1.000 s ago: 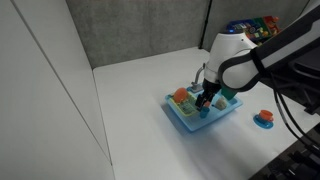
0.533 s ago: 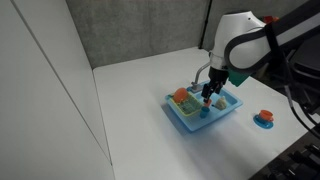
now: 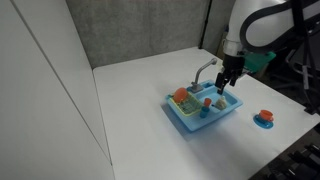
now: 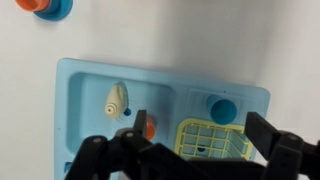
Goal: Remove the blue cup from the drying rack and put it on the sink
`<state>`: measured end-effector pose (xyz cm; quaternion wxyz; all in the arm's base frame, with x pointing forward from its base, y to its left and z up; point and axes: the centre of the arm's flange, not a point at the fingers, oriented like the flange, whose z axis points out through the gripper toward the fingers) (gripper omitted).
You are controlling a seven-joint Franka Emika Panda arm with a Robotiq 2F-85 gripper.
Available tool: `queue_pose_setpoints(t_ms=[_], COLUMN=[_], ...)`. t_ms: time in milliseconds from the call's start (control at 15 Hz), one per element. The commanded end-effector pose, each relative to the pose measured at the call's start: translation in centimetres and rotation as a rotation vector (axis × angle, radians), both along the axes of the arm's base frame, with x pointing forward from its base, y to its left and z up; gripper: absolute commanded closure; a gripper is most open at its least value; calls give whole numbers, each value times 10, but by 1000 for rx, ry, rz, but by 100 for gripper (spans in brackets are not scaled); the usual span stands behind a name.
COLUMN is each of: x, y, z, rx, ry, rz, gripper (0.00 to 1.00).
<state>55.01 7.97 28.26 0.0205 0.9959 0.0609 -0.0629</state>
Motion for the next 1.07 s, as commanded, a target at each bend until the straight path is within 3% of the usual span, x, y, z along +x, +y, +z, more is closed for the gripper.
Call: queue_pose_setpoints(t_ms=[0, 1000], x=[-28, -119], y=[-24, -90], z=[28, 110], rx=[-13, -15], ry=[12, -35], rz=[-47, -160], gripper=[0, 0])
